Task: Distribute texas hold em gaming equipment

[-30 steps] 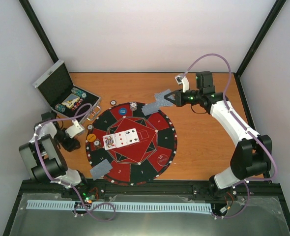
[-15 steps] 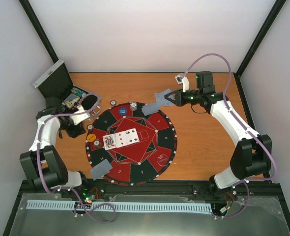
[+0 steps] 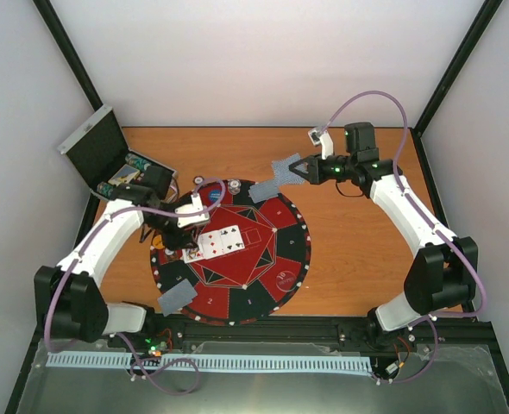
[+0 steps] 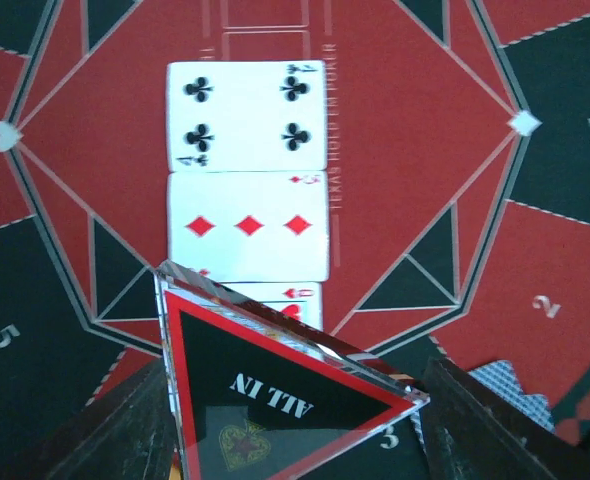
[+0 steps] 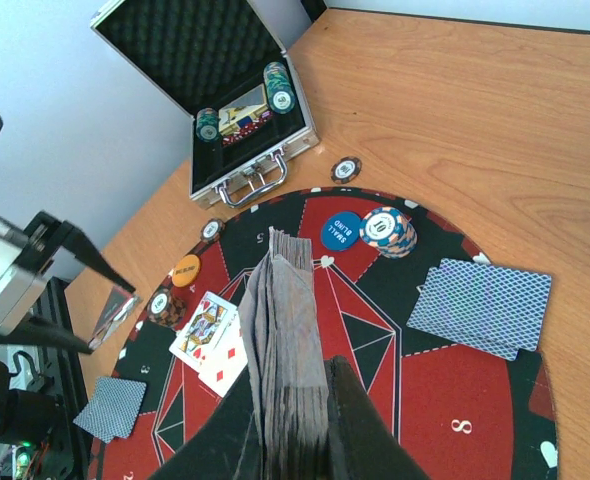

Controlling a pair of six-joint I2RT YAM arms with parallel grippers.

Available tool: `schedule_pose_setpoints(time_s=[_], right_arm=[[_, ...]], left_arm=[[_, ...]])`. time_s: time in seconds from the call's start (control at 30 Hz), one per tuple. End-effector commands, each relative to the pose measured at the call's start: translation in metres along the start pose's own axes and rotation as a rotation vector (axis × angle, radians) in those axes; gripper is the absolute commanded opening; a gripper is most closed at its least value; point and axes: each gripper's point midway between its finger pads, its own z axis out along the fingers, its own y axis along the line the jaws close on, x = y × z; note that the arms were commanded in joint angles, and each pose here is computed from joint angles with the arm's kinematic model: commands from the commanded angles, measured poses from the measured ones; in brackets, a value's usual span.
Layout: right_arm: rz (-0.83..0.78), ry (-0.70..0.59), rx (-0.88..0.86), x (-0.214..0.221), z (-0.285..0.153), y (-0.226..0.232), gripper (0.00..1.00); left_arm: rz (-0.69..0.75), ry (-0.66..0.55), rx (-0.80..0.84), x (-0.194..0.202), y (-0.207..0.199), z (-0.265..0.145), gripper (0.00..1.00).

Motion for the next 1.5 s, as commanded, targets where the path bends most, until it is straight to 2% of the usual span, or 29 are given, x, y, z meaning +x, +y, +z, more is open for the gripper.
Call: schedule_pose_setpoints(time_s=[0.0, 0.2, 0.33, 0.6, 0.73, 0.87, 1.23, 1.4, 1.47], right_arm=[[-0.014, -0.028, -0.001, -0.013, -0.007, 0.004, 0.03], [-0.012, -0.026, -0.006, -0.012, -0.008, 0.006, 0.03], [-0.015, -0.028, 0.0, -0.011, -0.009, 0.006, 0.03], [-0.026, -0.027, 0.007, -0.011, -0.011, 0.007, 0.03], [-0.026, -0.026, 0.008, -0.011, -0.01, 0.005, 0.03], [-0.026, -0.024, 0.011, -0.011, -0.01, 0.005, 0.03], [-0.025, -0.022, 0.012, -0.012, -0.01, 0.005, 0.03], [-0.026, -0.021, 0.014, -0.013, -0.01, 0.005, 0.03], [-0.024, -0.018, 0.015, -0.012, -0.009, 0.004, 0.03]], left_arm=[[0.04, -0.001, 0.079, -0.006, -0.04, 0.002, 0.59], [0.191, 0.015, 0.165, -0.018, -0.085, 0.02, 0.58], [0.353, 0.024, 0.216, -0.008, -0.115, 0.037, 0.58], [0.559, 0.093, 0.236, 0.011, -0.13, 0.074, 0.56], [0.595, 0.066, 0.267, 0.014, -0.141, 0.083, 0.56], [0.649, 0.101, 0.265, 0.031, -0.145, 0.095, 0.56], [0.771, 0.114, 0.287, 0.047, -0.16, 0.1, 0.58], [0.802, 0.125, 0.274, 0.053, -0.158, 0.104, 0.69], [0.8, 0.106, 0.251, 0.046, -0.155, 0.103, 0.8]])
